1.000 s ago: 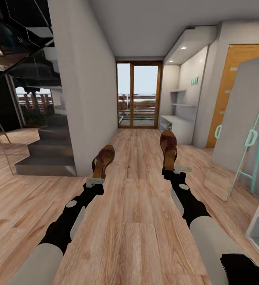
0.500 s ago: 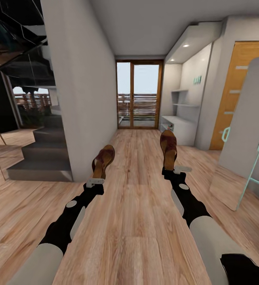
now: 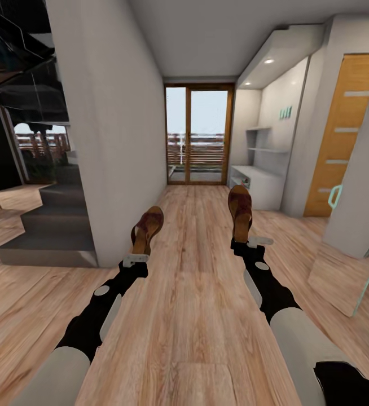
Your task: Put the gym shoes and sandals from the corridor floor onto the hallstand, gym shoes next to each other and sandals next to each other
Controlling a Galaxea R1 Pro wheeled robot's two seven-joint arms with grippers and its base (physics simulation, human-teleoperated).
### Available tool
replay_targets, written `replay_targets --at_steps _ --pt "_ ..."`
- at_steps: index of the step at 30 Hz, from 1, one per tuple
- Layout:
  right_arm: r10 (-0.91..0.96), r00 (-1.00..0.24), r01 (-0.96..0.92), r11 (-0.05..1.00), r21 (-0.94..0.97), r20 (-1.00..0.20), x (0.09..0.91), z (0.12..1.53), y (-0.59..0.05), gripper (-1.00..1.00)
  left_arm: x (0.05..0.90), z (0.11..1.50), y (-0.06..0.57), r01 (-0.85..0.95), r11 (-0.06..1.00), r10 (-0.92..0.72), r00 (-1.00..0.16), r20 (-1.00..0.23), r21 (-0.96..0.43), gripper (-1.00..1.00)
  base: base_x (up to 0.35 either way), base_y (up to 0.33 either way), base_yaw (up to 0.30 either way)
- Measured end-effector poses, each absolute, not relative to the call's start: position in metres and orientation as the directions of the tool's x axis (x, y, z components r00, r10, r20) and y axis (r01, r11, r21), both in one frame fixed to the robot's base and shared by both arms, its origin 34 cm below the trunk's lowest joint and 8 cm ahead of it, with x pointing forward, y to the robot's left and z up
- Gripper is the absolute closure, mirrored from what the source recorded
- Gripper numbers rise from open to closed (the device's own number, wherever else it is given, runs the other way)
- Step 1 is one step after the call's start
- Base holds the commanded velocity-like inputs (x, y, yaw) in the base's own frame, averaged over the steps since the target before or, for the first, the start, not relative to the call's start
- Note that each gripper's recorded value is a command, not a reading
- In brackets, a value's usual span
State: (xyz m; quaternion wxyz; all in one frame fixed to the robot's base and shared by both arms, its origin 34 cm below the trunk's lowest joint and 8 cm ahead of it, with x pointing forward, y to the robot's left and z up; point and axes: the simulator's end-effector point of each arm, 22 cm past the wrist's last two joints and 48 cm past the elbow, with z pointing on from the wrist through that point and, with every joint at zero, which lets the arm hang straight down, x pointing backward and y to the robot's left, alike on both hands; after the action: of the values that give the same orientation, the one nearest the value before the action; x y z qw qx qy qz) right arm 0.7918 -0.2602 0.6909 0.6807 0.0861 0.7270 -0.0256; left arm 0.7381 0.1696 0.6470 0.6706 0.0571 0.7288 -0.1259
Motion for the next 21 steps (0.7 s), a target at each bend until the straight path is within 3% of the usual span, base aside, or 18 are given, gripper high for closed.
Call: replay_targets --at_steps 21 --pt "0.090 -0.058 0.160 0.984 0.080 -0.994 0.7918 0.6910 -0.2602 1.00 0.7382 0.6470 0.1698 0.251 0.962 -0.086 -0.094 -0.992 -0.107 1.00 0.345 0.000 0.000"
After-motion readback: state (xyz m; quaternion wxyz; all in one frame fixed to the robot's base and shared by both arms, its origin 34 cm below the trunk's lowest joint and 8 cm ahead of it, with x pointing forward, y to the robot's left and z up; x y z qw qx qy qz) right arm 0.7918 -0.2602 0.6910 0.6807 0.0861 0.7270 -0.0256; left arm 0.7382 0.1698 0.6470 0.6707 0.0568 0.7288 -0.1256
